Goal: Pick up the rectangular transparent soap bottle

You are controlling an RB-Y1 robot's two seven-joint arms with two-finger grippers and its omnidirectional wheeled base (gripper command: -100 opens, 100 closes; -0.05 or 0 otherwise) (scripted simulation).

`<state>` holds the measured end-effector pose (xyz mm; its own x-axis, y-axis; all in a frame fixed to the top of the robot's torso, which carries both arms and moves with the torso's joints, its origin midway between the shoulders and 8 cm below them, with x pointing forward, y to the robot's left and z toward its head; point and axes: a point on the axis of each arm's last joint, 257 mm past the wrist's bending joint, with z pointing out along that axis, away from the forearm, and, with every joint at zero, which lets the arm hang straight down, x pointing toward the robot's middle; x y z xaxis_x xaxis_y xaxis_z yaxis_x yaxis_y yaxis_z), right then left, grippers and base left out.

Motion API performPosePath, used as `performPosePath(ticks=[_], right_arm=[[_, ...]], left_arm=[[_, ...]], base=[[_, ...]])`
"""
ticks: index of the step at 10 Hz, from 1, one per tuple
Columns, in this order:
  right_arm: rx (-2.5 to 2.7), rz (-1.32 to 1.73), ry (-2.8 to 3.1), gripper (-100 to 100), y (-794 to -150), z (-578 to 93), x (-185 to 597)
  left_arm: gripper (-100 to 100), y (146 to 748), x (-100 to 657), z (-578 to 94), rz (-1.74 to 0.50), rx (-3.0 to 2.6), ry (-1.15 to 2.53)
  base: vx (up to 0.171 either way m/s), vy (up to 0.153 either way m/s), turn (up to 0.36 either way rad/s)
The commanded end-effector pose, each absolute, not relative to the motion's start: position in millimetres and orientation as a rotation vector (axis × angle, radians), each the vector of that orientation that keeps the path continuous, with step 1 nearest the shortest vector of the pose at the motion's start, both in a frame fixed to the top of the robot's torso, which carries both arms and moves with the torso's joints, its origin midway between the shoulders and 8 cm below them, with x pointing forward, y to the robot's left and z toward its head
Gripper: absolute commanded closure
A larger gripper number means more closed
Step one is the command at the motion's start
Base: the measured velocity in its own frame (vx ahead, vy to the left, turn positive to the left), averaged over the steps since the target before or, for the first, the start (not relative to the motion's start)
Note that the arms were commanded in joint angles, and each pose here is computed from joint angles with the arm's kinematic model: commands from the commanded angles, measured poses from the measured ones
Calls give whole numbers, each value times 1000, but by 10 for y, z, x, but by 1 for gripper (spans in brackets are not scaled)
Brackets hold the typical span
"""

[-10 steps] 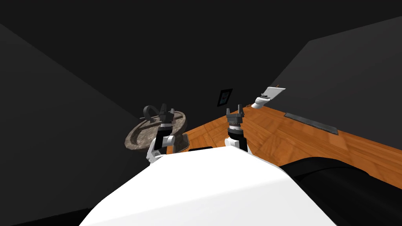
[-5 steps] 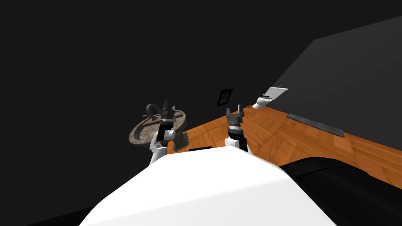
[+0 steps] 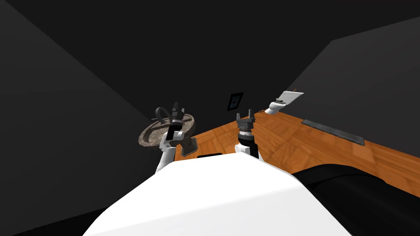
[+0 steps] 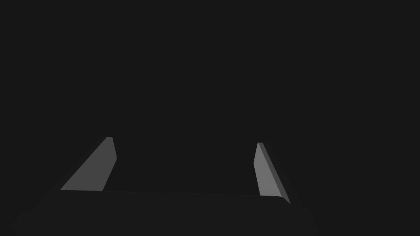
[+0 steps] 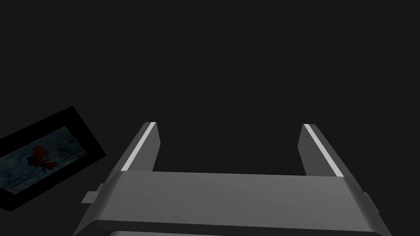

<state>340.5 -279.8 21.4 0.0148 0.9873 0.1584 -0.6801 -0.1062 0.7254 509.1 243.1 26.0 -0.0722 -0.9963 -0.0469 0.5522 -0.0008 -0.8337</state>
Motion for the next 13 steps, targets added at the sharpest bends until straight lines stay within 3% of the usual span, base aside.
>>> performPosePath(ticks=[1, 13], right_arm=[[770, 1521, 524, 0, -2798, 214, 3405], [770, 1521, 524, 0, -2798, 214, 3405]], left_arm=[[-100, 2412, 5147, 350, -1482, -698, 826], [-100, 2481, 6242, 474, -1428, -854, 929]], base=[[-23, -11, -4], [-47, -11, 28]])
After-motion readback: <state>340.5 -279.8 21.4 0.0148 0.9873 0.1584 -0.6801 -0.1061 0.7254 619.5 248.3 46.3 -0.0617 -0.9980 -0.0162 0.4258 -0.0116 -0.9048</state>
